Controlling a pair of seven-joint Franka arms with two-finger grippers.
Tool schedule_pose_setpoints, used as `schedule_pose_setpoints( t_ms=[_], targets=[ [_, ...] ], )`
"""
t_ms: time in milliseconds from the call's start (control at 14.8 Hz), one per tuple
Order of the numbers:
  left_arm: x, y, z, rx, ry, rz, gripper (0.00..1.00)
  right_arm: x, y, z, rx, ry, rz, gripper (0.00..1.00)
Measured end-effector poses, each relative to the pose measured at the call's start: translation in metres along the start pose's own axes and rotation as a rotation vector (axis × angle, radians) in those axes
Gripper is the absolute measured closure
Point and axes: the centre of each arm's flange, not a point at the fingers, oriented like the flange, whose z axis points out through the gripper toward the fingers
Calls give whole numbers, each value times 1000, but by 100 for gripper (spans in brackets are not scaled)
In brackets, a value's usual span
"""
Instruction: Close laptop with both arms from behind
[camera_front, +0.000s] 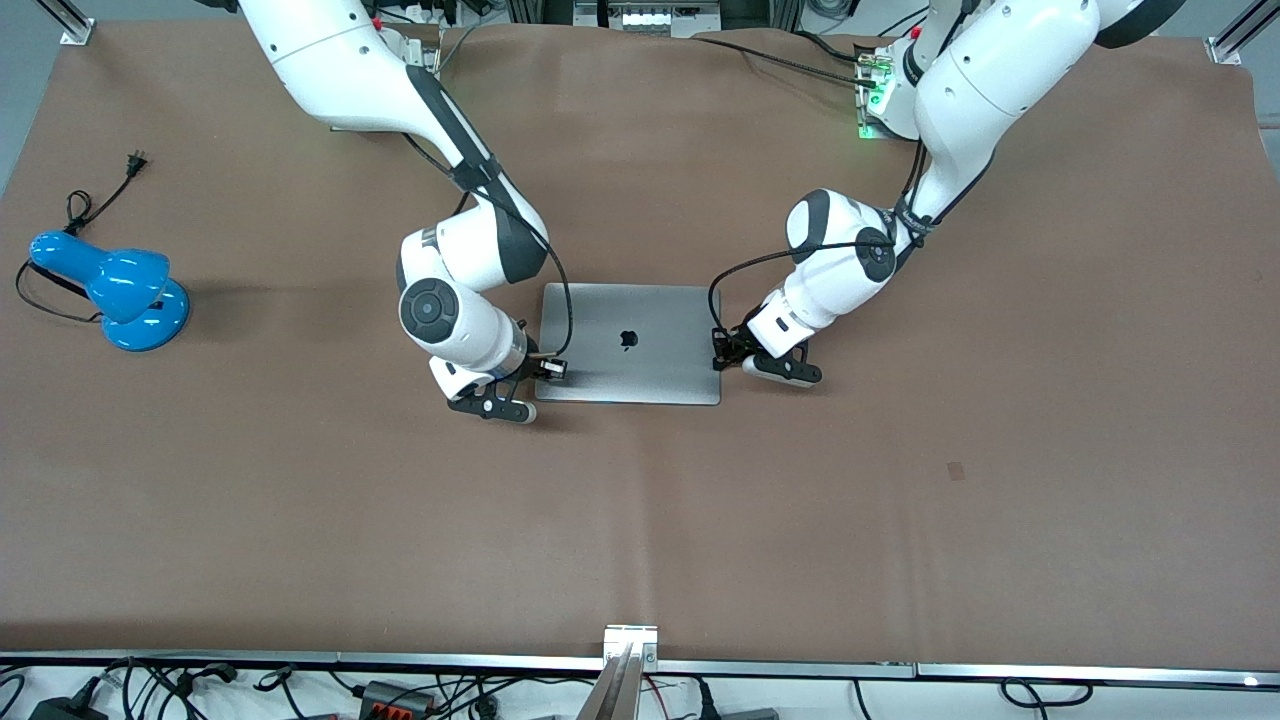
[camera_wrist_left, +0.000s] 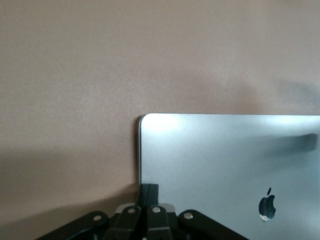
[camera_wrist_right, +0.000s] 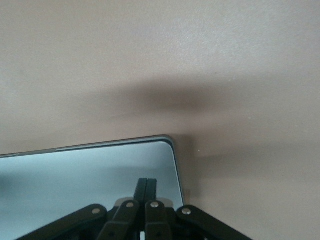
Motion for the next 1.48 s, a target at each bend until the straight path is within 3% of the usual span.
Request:
schedule_pose_setpoints(
  t_ms=[405,675,877,1012,1282,1485],
  targets=[
    [4,4,3,-7,5,2,99,6,0,15,17,44,0,99],
    [4,4,3,-7,5,2,99,15,-9,-5,30,46,-10,99],
    [8,4,1,-8,13,0,99,37,-13,-74,19,13,-17,99],
    [18,6,-6,-13,19,0,99,49,-3,-125,-7,25,-23,99],
    [50,18,-66,-14,-81,30,99,55,31,-190,-84,26,-48,99],
    [73,9,-140,39,-137,92,99,58,67,-239,-110,9,-97,99]
  ],
)
